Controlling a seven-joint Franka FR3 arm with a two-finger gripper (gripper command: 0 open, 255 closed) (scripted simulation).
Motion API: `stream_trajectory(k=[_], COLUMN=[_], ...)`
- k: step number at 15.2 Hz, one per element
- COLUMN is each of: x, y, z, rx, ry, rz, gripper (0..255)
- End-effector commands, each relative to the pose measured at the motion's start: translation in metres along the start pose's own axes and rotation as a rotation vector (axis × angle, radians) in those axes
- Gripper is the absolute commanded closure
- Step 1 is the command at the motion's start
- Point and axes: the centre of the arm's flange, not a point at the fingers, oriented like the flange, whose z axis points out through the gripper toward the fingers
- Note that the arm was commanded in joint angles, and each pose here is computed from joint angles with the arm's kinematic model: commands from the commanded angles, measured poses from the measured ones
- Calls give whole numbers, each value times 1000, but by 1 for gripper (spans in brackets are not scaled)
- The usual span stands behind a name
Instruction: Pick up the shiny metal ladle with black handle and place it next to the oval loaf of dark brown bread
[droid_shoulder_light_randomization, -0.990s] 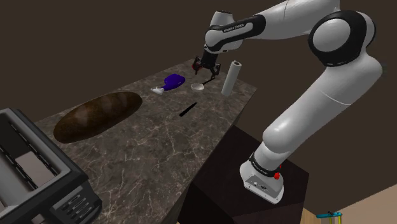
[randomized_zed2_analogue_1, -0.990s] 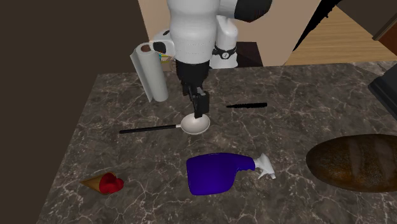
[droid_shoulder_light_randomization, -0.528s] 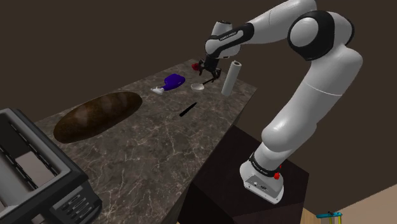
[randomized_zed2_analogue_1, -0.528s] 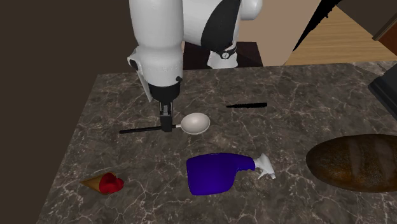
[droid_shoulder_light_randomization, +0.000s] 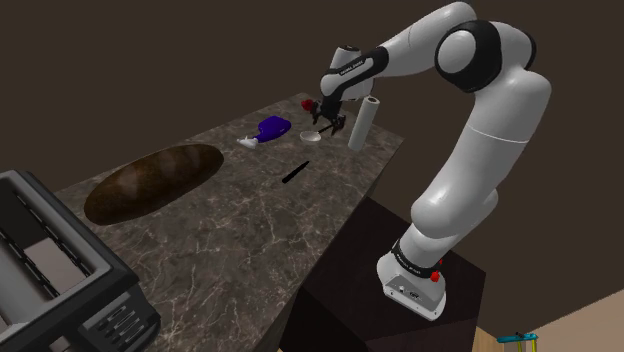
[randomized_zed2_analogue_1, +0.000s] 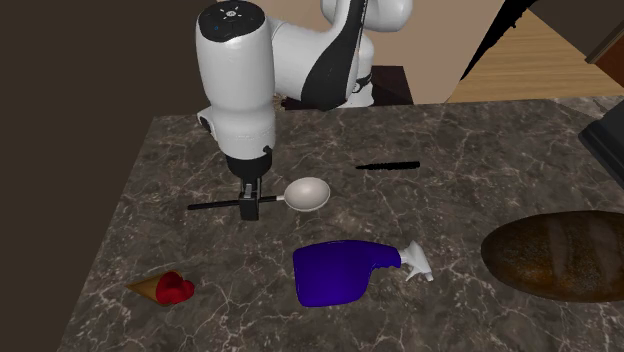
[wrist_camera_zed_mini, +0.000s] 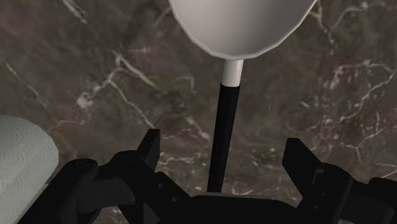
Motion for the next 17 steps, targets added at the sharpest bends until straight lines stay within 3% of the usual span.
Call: stream_trajectory(k=[1, 8, 9, 17], x=[0, 0, 0, -1], y=[1, 0, 0, 0], z=[8, 8, 8, 9], rx=[1, 0, 0, 0], ry=[0, 0, 0, 0], rz=[0, 0, 0, 0], gripper=[0, 0, 255, 255])
